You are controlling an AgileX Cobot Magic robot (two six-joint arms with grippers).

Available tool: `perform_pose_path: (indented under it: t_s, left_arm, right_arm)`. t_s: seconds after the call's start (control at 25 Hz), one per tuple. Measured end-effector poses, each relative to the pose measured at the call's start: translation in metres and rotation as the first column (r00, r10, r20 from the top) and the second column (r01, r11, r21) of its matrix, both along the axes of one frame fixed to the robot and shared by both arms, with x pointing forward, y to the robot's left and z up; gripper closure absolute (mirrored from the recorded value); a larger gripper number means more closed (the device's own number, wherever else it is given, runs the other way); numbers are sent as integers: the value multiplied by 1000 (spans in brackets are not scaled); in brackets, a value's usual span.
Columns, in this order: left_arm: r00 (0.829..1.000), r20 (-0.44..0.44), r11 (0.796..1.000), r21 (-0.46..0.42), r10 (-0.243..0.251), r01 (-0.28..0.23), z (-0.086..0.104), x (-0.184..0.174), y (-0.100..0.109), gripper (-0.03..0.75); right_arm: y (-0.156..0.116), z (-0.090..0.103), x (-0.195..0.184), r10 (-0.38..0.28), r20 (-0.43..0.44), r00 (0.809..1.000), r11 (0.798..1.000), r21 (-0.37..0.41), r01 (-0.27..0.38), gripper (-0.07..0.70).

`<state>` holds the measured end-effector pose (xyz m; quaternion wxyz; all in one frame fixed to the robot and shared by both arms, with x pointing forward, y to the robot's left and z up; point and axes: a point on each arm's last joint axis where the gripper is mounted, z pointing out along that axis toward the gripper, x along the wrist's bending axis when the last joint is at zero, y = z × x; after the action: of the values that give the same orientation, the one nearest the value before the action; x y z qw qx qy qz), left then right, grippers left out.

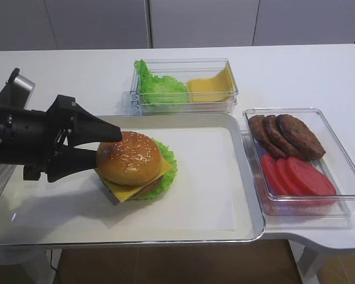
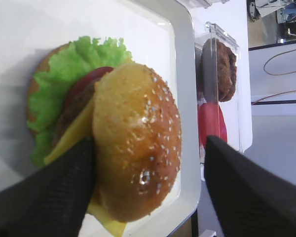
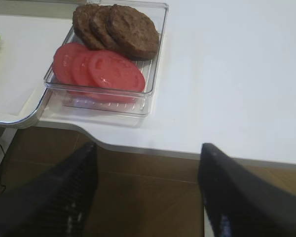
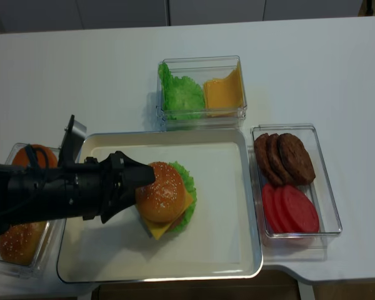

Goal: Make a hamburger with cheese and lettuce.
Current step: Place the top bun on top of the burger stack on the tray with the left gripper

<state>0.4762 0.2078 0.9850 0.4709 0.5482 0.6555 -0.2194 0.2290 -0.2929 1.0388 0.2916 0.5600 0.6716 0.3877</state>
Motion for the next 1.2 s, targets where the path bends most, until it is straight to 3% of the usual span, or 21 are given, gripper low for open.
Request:
perform_pose_path:
  t_s: [0.88,1.2]
  left_arm:
    - [999,-5,999,17,-40,40,-1,-3,-1,213]
    - [999,15,999,16,-43,42,-1,-2,-1,162]
  right_arm:
    - [0,0,0,-1,0,1000,1000,2,1,153]
    - [0,0,0,-1,0,1000,1000,2,1,153]
